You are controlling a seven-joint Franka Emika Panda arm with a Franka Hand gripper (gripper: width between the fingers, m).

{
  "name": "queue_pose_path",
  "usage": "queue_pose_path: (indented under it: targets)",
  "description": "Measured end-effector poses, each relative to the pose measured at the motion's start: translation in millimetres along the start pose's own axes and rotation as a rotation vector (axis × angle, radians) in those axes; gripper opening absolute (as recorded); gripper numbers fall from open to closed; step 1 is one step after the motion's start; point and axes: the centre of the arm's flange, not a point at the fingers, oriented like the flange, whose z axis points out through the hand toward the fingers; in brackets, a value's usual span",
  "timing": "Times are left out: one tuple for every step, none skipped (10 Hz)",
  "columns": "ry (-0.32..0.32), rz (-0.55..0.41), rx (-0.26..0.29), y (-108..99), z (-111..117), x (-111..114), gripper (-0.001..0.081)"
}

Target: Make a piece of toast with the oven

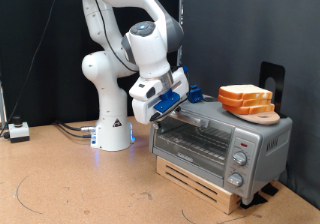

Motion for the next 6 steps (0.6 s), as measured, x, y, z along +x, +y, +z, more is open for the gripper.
queue_pose_path:
  targets:
    - [0.007,0.016,0.004,6,-3,5,0.0809]
    - [0.017,0.029,0.003,13,-5,10,0.0809]
    - [0.026,0.043,-0.001,19,-8,16,0.0809]
    - [0.031,0.057,-0.006,24,-9,22,0.0809]
    - [0.039,0.071,-0.011,28,-10,29,0.0809]
    - [0.052,0.084,-0.017,31,-10,37,0.0809]
